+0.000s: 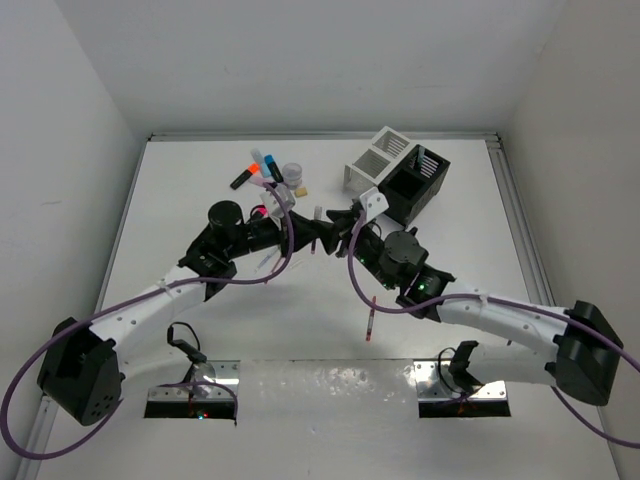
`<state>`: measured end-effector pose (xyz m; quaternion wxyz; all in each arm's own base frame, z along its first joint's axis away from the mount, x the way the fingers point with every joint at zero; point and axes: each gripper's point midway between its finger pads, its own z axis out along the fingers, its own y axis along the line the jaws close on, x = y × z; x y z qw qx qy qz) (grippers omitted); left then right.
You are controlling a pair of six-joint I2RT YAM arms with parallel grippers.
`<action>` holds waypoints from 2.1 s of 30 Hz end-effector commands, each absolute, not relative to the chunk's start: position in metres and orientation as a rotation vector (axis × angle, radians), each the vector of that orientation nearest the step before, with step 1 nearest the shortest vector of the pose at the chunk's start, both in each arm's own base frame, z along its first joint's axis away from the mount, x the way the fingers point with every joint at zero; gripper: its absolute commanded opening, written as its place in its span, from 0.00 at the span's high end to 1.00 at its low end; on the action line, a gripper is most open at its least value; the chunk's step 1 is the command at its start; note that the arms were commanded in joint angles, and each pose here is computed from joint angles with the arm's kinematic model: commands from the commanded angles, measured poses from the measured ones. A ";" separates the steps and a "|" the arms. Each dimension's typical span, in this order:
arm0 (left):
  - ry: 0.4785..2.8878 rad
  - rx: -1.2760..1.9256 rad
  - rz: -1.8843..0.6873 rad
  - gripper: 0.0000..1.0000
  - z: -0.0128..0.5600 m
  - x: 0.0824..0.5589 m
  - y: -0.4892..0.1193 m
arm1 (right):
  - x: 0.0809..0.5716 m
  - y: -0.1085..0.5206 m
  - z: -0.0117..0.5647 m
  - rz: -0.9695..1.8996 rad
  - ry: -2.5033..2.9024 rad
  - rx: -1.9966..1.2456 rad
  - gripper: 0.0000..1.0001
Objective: Sort the stationery into containers
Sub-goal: Close the pen cap on the pen.
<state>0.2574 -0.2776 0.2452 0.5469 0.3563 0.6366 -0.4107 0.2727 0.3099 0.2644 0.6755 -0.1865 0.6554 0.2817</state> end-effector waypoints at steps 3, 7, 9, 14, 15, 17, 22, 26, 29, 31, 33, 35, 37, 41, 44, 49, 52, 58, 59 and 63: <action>1.276 0.822 -0.943 1.00 0.311 0.259 -0.276 | 0.261 0.291 0.294 0.605 1.429 -0.497 0.56; 1.283 0.813 -0.942 1.00 0.310 0.261 -0.275 | 0.247 0.281 0.311 0.625 1.379 -0.524 0.48; 1.288 0.801 -0.947 1.00 0.311 0.262 -0.275 | 0.242 0.276 0.312 0.621 1.368 -0.544 0.43; 1.313 0.723 -0.945 1.00 0.316 0.271 -0.271 | 0.245 0.272 0.274 0.536 1.469 -0.629 0.63; 1.326 0.690 -0.960 1.00 0.318 0.273 -0.270 | 0.246 0.273 0.265 0.522 1.488 -0.640 0.70; 1.327 0.651 -0.977 1.00 0.326 0.275 -0.269 | 0.248 0.275 0.252 0.512 1.507 -0.652 0.87; 1.393 0.528 -1.053 1.00 0.335 0.278 -0.266 | 0.250 0.285 0.251 0.554 1.460 -0.639 0.57; 1.451 0.488 -1.093 1.00 0.328 0.277 -0.267 | 0.254 0.299 0.255 0.591 1.429 -0.636 0.51; 1.480 0.482 -1.088 1.00 0.321 0.278 -0.266 | 0.257 0.307 0.260 0.609 1.412 -0.639 0.51; 1.479 0.482 -1.082 1.00 0.322 0.279 -0.266 | 0.259 0.311 0.264 0.616 1.401 -0.637 0.51; 1.469 0.484 -1.083 1.00 0.324 0.278 -0.266 | 0.261 0.316 0.264 0.624 1.399 -0.638 0.51; 1.463 0.489 -1.091 1.00 0.325 0.277 -0.266 | 0.265 0.319 0.260 0.623 1.410 -0.640 0.52; 1.463 0.493 -1.097 1.00 0.325 0.276 -0.267 | 0.266 0.322 0.261 0.636 1.408 -0.633 0.53; 1.465 0.494 -1.095 1.00 0.323 0.275 -0.267 | 0.270 0.326 0.263 0.653 1.401 -0.618 0.65; 1.461 0.500 -1.105 1.00 0.323 0.273 -0.268 | 0.272 0.328 0.263 0.665 1.399 -0.611 0.85; 1.446 0.524 -1.136 0.95 0.323 0.267 -0.270 | 0.270 0.328 0.277 0.727 1.343 -0.561 1.00; 1.426 0.528 -1.165 0.86 0.323 0.262 -0.271 | 0.265 0.328 0.289 0.786 1.295 -0.520 1.00; 1.401 0.525 -1.199 0.81 0.326 0.256 -0.271 | 0.261 0.327 0.302 0.841 1.245 -0.476 1.00; 1.398 0.528 -1.199 0.80 0.327 0.256 -0.271 | 0.261 0.327 0.304 0.844 1.240 -0.472 1.00; 1.404 0.529 -1.202 0.78 0.325 0.256 -0.272 | 0.260 0.329 0.308 0.859 1.225 -0.470 1.00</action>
